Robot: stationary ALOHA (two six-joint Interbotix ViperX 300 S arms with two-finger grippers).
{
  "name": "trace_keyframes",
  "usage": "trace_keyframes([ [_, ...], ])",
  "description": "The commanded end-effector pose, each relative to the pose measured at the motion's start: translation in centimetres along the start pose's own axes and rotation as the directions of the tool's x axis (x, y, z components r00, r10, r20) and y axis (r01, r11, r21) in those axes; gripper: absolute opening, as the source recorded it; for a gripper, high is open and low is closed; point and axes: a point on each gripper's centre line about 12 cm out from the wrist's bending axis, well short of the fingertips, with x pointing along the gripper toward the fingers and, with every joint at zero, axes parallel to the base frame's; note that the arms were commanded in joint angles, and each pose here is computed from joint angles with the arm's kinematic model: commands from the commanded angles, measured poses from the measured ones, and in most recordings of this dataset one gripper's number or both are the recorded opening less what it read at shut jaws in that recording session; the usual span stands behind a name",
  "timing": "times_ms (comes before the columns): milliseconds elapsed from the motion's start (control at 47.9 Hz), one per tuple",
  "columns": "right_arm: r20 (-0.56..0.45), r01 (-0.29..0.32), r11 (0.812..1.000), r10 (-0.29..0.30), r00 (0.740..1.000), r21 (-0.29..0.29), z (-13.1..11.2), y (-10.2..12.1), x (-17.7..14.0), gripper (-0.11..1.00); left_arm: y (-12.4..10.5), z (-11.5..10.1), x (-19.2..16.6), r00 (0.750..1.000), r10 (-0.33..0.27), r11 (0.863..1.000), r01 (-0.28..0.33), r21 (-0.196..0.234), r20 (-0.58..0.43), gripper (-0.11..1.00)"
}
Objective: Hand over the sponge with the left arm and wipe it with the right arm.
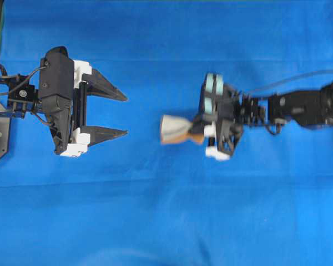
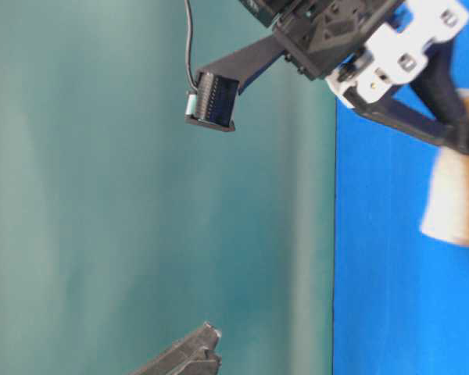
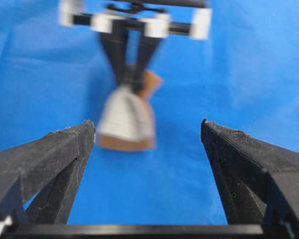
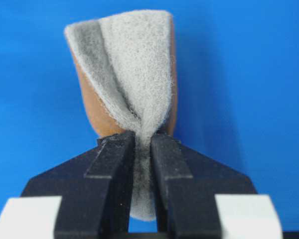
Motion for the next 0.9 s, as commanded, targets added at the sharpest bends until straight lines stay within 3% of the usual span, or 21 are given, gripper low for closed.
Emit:
trace_keyframes([
  [0,0.022,0.069,0.997,-0.070,0.997,0.045,0.8,-3.7,-0.6,0.15,-0.1,0.5,-0.1,1.000,-0.004,1.000,0.004,0.001,0.020,0.85],
  [209,0.043,0.148,0.985,-0.152,0.987,0.088,1.3,-8.0,-1.0,0.15,-0.1,0.6,-0.1,1.000,-0.004,1.000,0.004,0.001,0.021,0.85],
  [439,0.054,0.161,0.982,-0.167,0.985,0.097,1.4,-8.8,-1.2,0.15,-0.1,0.5,-0.1,1.000,-0.004,1.000,0.004,0.001,0.017,0.85],
  [585,0.048,0.131,0.988,-0.135,0.990,0.079,1.3,-7.1,-0.9,0.15,-0.1,0.4,-0.1,1.000,-0.004,1.000,0.004,0.001,0.015,0.85],
  [877,0.045,-0.023,1.000,0.022,0.999,0.021,0.9,1.3,-0.4,0.15,-0.1,0.4,-0.1,1.000,-0.004,1.000,0.004,0.000,0.014,0.85],
])
